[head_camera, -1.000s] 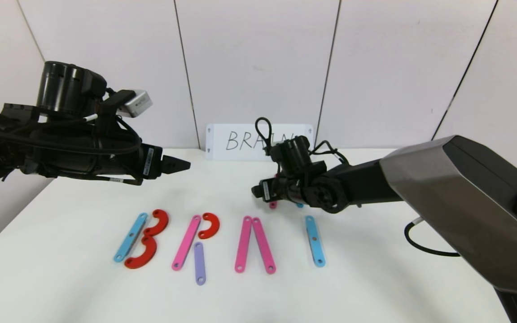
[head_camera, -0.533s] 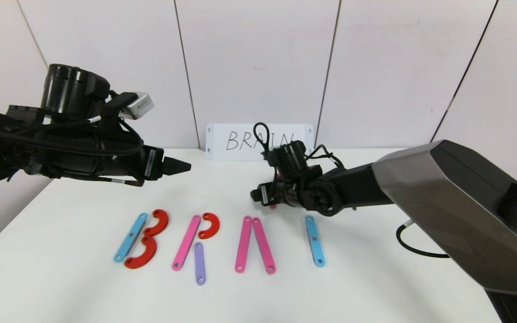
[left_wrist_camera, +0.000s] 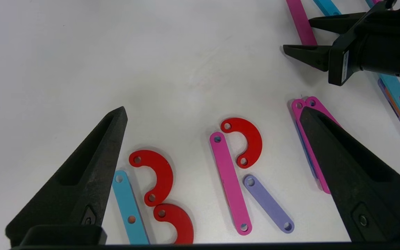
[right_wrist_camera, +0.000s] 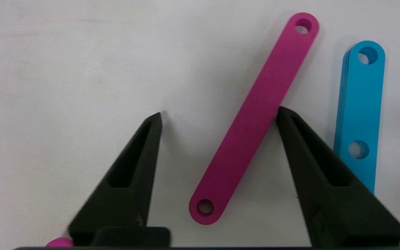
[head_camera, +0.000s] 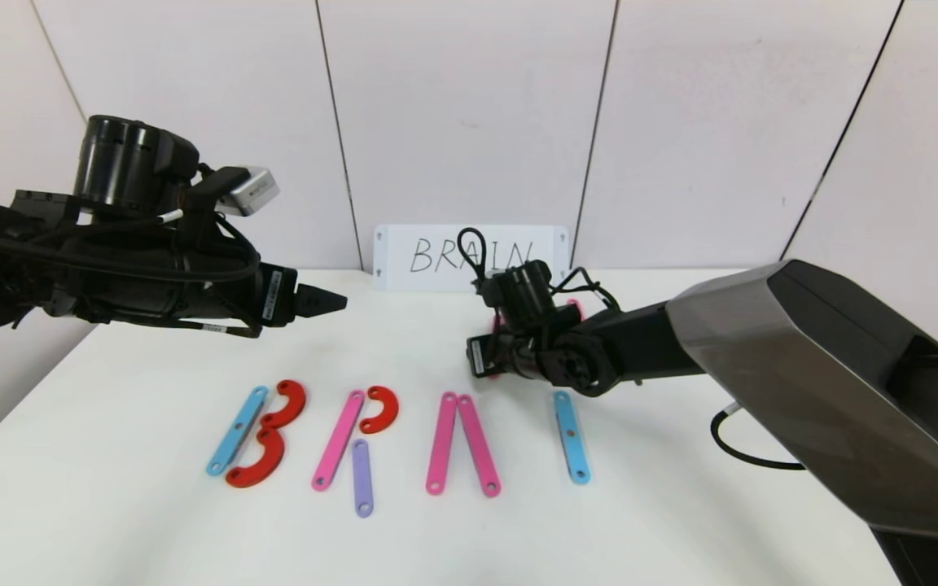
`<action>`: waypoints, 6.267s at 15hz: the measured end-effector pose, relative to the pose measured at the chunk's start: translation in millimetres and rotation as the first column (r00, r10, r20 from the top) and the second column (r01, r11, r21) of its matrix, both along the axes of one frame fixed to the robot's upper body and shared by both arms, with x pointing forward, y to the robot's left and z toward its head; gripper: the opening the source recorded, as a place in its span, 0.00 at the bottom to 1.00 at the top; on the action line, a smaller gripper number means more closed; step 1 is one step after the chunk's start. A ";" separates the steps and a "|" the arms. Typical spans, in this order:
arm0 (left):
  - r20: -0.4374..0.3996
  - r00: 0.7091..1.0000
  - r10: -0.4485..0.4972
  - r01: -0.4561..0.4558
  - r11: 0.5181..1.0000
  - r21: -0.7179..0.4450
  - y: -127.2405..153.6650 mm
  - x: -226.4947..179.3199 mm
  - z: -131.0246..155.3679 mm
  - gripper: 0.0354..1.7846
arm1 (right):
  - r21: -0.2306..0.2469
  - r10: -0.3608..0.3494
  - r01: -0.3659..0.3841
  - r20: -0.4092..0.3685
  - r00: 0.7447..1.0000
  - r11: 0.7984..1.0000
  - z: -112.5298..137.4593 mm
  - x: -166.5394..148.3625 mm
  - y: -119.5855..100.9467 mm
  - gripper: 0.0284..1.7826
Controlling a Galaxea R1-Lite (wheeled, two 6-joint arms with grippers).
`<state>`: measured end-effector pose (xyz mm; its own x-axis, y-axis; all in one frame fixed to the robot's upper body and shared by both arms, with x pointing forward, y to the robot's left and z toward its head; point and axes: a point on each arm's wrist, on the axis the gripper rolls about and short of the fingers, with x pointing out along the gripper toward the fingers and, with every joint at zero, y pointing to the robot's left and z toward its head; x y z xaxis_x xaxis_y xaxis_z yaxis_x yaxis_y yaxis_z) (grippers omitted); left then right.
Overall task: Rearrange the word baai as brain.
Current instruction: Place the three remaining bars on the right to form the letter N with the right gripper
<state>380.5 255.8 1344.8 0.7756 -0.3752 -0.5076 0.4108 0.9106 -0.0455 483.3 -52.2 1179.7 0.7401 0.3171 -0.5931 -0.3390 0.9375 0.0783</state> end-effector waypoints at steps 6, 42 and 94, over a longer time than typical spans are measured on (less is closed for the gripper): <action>0.002 1.000 0.002 -0.002 1.000 0.000 -0.1 0.9 -0.2 0.97 | 0.000 0.000 0.000 -0.001 1.000 1.000 1.2 -0.5 -1.1 0.14; 0.007 1.000 -0.006 0.006 1.000 -0.001 -1.2 -2.3 2.0 0.97 | -0.061 -0.343 0.337 -0.161 0.926 0.939 12.8 -124.4 -131.2 0.14; 0.000 1.000 -0.025 0.025 1.000 -0.001 -7.0 -3.8 -0.4 0.97 | -0.021 0.026 -0.025 0.035 0.999 0.999 31.4 -17.2 -56.6 0.97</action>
